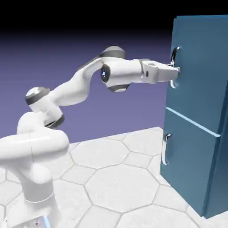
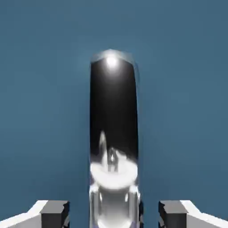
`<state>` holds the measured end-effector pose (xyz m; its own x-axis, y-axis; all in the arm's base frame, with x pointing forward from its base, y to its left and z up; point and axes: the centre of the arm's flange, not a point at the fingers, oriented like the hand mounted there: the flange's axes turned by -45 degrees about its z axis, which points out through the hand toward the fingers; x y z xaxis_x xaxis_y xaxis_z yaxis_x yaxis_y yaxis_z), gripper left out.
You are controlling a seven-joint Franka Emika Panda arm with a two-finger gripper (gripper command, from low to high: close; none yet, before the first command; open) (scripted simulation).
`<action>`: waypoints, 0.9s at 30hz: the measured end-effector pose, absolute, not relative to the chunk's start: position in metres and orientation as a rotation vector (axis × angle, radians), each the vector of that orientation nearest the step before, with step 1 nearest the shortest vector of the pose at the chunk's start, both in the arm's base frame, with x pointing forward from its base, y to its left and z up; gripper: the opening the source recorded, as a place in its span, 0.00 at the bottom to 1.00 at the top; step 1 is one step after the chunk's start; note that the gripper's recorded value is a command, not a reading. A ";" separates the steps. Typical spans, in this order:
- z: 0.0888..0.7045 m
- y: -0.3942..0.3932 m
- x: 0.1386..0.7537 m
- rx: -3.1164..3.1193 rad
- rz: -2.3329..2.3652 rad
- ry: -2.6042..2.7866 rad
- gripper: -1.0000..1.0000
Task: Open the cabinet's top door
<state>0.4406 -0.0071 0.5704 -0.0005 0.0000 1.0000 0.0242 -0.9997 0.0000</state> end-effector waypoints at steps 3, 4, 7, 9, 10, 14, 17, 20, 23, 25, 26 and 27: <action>0.570 -0.020 0.421 -2.166 -2.167 -0.116 0.00; 0.570 -0.025 0.415 -2.151 -2.152 -0.145 0.00; 0.570 -0.039 0.399 -2.109 -2.110 -0.225 0.00; 0.570 -0.049 0.389 -2.081 -2.081 -0.275 0.00; 0.570 -0.054 0.384 -2.067 -2.067 -0.299 0.00; 0.570 -0.075 0.366 -2.011 -2.011 -0.391 0.00; 0.570 -0.092 0.355 -1.968 -1.968 -0.457 0.00; 0.570 -0.109 0.345 -1.924 -1.924 -0.520 0.00; 0.570 -0.128 0.335 -1.877 -1.878 -0.584 0.00; 0.570 -0.142 0.329 -1.844 -1.844 -0.627 0.00; 0.570 -0.149 0.327 -1.827 -1.827 -0.649 0.00; 0.570 -0.156 0.324 -1.808 -1.809 -0.671 0.00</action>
<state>0.3241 -0.1563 0.5705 0.0000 0.0000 1.0000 0.6526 -0.7577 0.0000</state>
